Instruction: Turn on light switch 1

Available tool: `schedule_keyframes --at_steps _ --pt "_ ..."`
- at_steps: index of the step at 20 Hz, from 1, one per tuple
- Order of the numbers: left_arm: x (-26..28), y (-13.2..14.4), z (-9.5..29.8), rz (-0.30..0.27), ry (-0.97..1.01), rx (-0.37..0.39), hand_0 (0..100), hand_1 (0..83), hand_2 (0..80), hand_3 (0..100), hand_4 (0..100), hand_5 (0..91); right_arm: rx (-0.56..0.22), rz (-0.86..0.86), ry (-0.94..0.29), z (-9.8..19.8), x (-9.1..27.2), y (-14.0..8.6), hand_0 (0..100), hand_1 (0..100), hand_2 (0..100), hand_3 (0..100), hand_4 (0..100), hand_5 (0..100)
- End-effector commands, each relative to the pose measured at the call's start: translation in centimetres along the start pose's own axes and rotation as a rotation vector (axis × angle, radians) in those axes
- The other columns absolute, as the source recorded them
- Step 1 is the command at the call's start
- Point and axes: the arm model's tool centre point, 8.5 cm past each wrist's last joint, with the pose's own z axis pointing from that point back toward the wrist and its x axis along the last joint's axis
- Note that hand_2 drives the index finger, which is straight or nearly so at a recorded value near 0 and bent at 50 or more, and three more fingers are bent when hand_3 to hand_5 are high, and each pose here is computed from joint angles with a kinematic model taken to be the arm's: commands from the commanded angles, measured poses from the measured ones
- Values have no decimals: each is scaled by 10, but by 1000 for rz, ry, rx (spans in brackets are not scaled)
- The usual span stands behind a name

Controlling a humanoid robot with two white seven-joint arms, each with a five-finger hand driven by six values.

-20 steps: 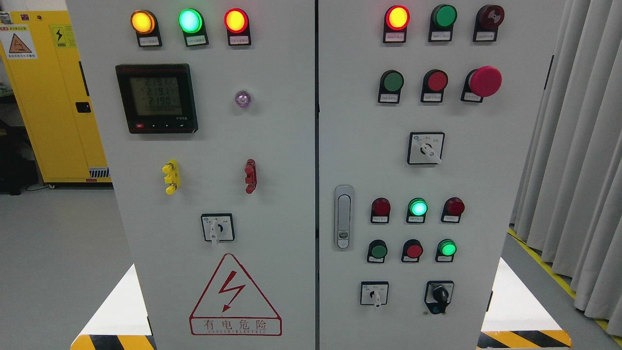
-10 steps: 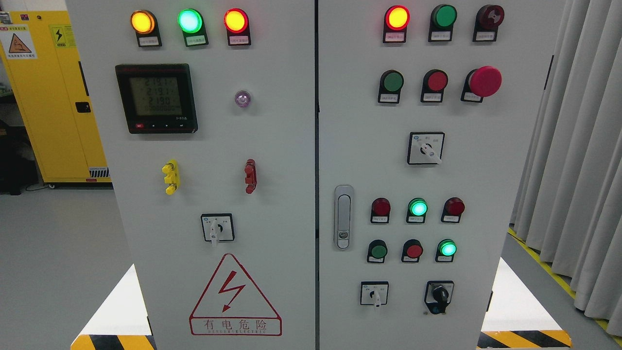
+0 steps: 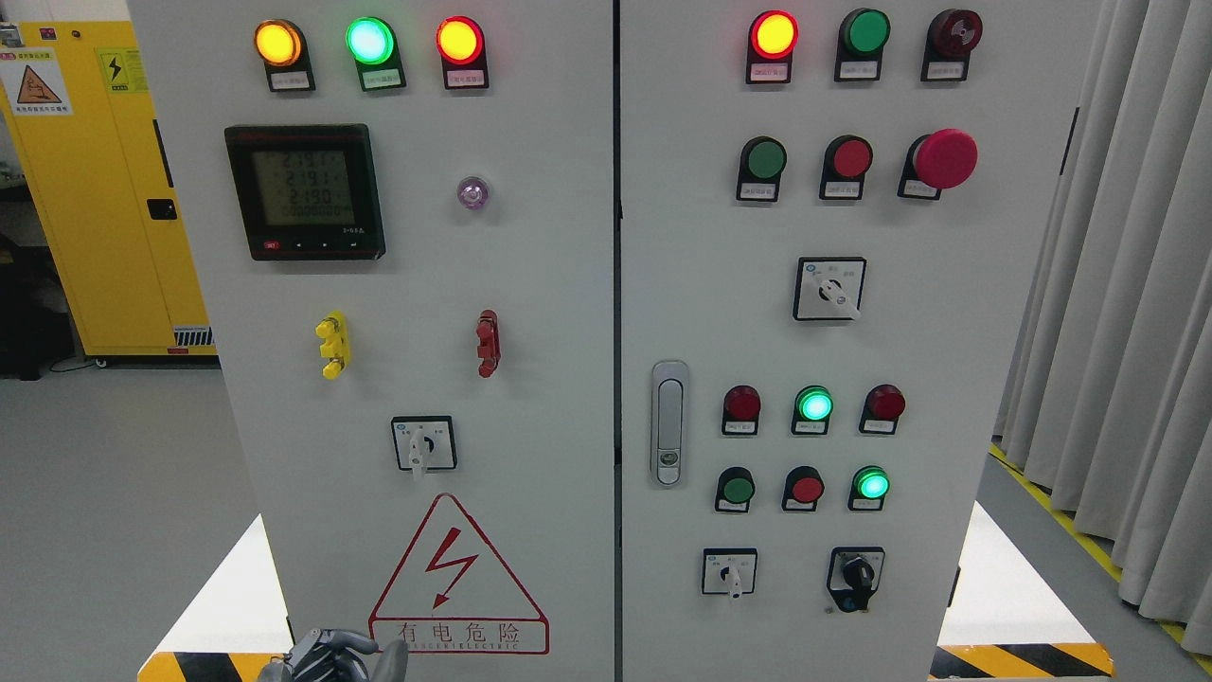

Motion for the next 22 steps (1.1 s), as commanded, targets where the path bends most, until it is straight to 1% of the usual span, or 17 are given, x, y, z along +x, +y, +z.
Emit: schedule_keyframes --at_steps 1,8,11,19,22 --pt "38 -20 -10 15 -87 -2 63 651 590 866 876 824 -2 -28 8 0 -1 0 0 500 40 0 0 0" --pt "51 -23 -24 23 -70 2 66 652 592 866 877 822 -2 -28 8 0 -1 0 0 500 40 0 0 0" --pt "56 -24 -28 29 -72 26 64 651 593 866 879 821 -2 -28 8 0 -1 0 0 500 40 0 0 0" --pt "61 -26 -36 22 -36 43 86 650 594 864 882 823 -2 -28 8 0 -1 0 0 500 40 0 0 0" --pt "70 -27 -43 29 -40 53 92 654 595 863 882 823 -2 -28 8 0 -1 0 0 500 40 0 0 0"
